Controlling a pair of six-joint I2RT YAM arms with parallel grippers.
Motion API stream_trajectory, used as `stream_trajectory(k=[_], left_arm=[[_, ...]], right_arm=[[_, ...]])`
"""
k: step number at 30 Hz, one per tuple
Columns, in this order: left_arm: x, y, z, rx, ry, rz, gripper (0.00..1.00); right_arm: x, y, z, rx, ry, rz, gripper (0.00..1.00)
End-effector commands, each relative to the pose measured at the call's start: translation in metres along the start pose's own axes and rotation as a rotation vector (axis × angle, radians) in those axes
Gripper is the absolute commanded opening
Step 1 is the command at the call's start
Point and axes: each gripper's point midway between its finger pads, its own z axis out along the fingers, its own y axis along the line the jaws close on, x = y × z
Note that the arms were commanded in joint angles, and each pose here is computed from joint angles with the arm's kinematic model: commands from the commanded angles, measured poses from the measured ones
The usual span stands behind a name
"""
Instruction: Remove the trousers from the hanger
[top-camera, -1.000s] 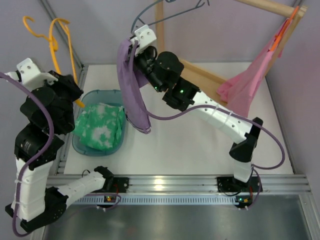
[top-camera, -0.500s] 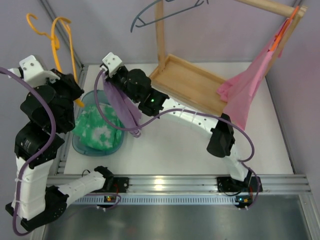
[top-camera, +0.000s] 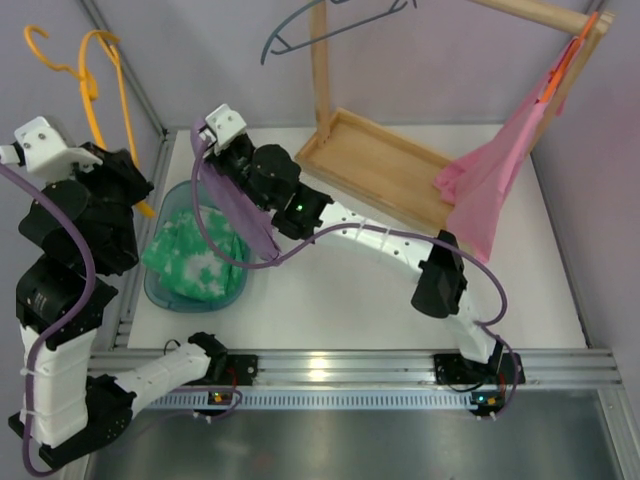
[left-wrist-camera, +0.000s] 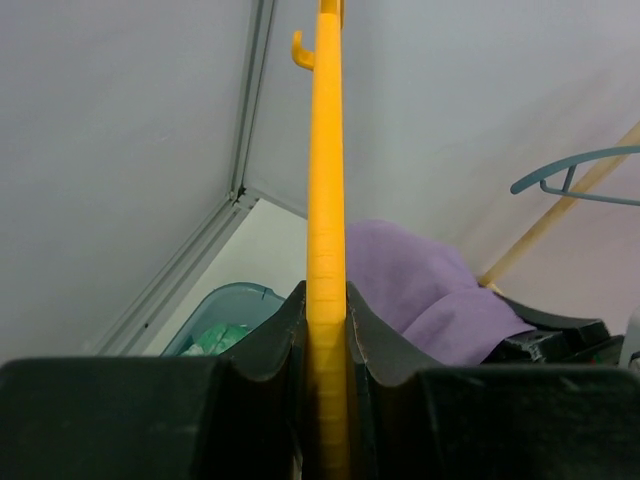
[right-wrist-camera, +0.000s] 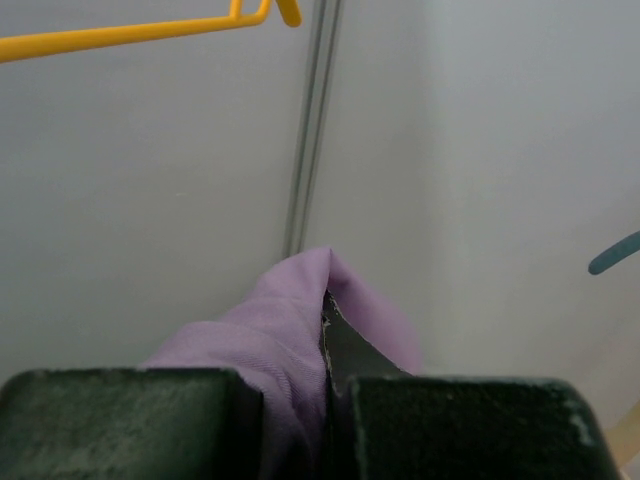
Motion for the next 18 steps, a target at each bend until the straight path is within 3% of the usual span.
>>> stream_trajectory(k=[1, 8, 18], left_arm=[[-0.021, 0.000, 0.002, -0.020, -0.057, -0.013, 0.00], [-0.023, -0.001, 0.003, -0.026, -0.064, -0.023, 0.00], [-0.009, -0.011, 0.003, 0.040, -0.037, -0.023, 0.00]], right_arm=[[-0.022, 0.034, -0.007, -0.016, -0.097, 0.114, 0.00], [0.032, 0.061, -0.010, -0.037, -0.012, 0.210, 0.00], [0.108, 0.092, -0.035, -0.139, 0.200, 0.080, 0.00]])
